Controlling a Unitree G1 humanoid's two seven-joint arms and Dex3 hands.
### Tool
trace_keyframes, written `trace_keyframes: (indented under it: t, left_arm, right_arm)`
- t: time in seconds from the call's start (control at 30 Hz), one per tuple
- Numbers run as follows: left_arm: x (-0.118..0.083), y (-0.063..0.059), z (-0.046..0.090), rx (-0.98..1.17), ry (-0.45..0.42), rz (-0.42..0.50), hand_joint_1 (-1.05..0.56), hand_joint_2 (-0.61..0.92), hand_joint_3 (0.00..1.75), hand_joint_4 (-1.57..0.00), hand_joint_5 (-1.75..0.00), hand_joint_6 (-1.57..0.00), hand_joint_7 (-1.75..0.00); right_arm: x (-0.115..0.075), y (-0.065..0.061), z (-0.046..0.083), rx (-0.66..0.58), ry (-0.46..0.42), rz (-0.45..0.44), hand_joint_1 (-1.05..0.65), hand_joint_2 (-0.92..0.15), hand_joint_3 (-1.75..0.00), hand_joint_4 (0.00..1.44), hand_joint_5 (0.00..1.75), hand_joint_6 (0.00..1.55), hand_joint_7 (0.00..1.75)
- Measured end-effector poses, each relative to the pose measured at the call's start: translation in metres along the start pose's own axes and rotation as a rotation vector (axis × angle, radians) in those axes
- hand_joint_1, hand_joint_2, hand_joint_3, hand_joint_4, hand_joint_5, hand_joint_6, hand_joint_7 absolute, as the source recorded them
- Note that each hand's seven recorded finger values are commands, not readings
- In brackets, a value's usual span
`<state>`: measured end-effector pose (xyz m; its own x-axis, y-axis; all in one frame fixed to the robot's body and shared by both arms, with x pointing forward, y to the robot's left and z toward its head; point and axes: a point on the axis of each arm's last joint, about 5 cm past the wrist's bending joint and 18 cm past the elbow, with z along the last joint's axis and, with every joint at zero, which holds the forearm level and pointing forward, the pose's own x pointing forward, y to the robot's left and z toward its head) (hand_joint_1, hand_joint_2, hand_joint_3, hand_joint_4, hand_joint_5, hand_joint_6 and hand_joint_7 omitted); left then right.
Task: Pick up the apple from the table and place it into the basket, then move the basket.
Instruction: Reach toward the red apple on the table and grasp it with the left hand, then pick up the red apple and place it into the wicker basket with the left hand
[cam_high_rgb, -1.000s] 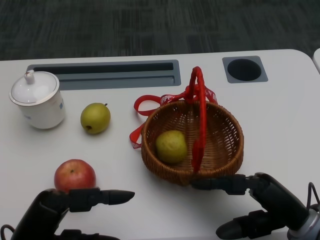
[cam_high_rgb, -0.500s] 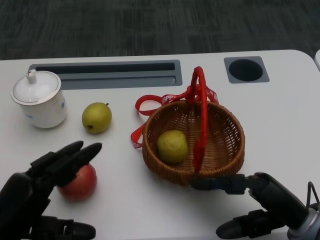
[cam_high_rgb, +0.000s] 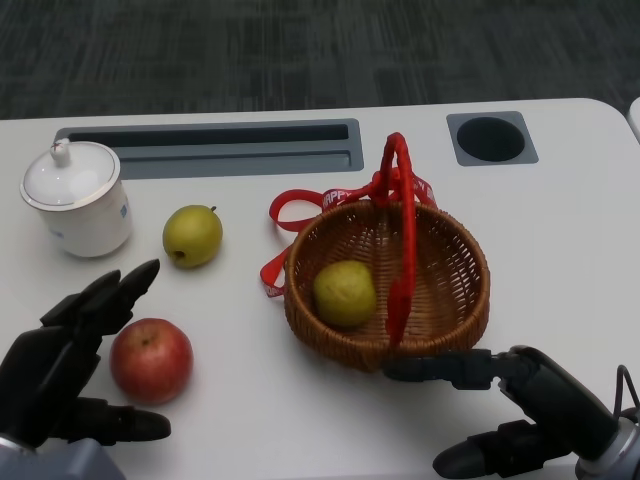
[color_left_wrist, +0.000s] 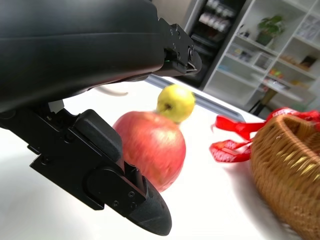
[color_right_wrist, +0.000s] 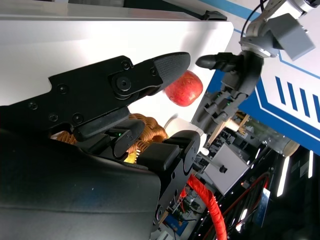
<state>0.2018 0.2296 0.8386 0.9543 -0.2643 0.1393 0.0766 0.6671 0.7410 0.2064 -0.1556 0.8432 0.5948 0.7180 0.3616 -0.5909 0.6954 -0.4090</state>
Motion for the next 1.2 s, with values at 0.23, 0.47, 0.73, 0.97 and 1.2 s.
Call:
trace_keyframes:
  t: [0.23, 0.47, 0.73, 0.97, 1.2]
  left_arm:
    - [0.011, -0.018, -0.005, -0.049, 0.076, -0.008, -0.75, 0.63, 0.0, -0.36, -0.05, -0.33, -0.02]
    - [0.02, -0.031, -0.001, -0.097, 0.109, -0.005, -0.59, 0.61, 0.0, -0.41, -0.03, -0.37, -0.01]
    - [0.027, -0.039, 0.004, -0.175, 0.168, 0.042, -0.26, 0.62, 0.01, -0.66, -0.07, -0.62, -0.06]
    - [0.023, -0.052, 0.01, -0.286, 0.211, 0.18, 0.1, 0.82, 0.02, -1.15, -0.1, -1.04, -0.07]
    - [0.016, -0.057, 0.014, -0.348, 0.189, 0.261, 0.04, 0.84, 0.0, -1.15, -0.06, -1.06, -0.04]
  right_arm:
    - [-0.002, -0.001, 0.0, -0.002, 0.003, -0.001, -0.59, -0.87, 0.0, 0.72, 0.0, 0.64, 0.0]
    - [-0.004, -0.001, 0.0, -0.004, 0.007, -0.002, -0.58, -0.86, 0.0, 0.72, 0.0, 0.65, 0.0]
    - [-0.006, 0.0, 0.001, -0.006, 0.006, -0.003, -0.58, -0.86, 0.0, 0.72, 0.0, 0.65, 0.0]
    - [-0.008, 0.001, 0.001, -0.006, 0.007, -0.009, -0.59, -0.87, 0.0, 0.72, 0.0, 0.65, 0.0]
    - [-0.009, 0.002, 0.002, -0.005, 0.007, -0.01, -0.58, -0.87, 0.0, 0.72, 0.0, 0.65, 0.0]
